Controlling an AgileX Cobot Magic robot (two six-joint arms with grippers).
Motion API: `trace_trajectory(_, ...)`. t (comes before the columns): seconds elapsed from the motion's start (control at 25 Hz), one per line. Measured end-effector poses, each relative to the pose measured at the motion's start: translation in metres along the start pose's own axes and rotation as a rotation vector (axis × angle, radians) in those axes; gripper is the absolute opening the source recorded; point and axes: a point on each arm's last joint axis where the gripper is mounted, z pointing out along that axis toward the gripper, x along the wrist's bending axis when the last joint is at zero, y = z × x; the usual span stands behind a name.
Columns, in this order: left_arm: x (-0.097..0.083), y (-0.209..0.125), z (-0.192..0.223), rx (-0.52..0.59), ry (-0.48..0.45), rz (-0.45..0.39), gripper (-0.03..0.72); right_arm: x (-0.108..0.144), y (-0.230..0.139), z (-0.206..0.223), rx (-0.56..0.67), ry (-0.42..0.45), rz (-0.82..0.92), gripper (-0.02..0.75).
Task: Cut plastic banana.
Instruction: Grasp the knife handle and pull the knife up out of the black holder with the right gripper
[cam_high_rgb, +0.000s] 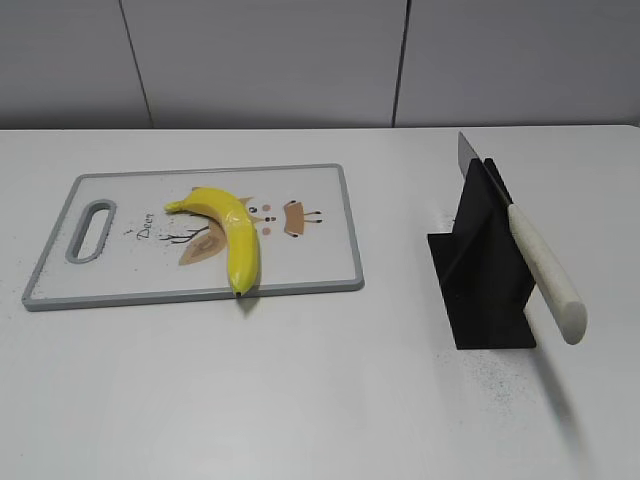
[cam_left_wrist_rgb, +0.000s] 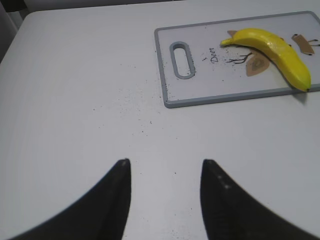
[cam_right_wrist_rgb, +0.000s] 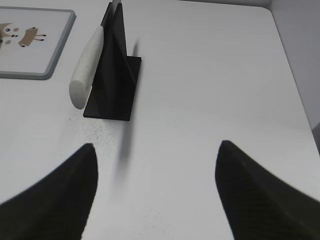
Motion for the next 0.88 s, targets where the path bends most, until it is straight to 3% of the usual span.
trace_trajectory(0.16,0.000,0.000,0.000,0.000,0.000,0.000,0.445,0.000,0.000,0.000,0.000,0.000,0.000,0.582)
trace_trajectory(0.4,0.000,0.000,0.000,0.000,0.000,0.000,0.532,0.000,0.000,0.000,0.000,0.003,0.002,0.582)
trace_trajectory(0.6,0.000,0.000,0.000,0.000,0.000,0.000,0.549,0.001,0.000,0.000,0.000,0.007,0.004,0.577)
trace_trajectory(0.88,0.000,0.000,0.000,0.000,0.000,0.000,0.550,-0.002,0.035,0.017,0.141,0.014,0.026,0.559)
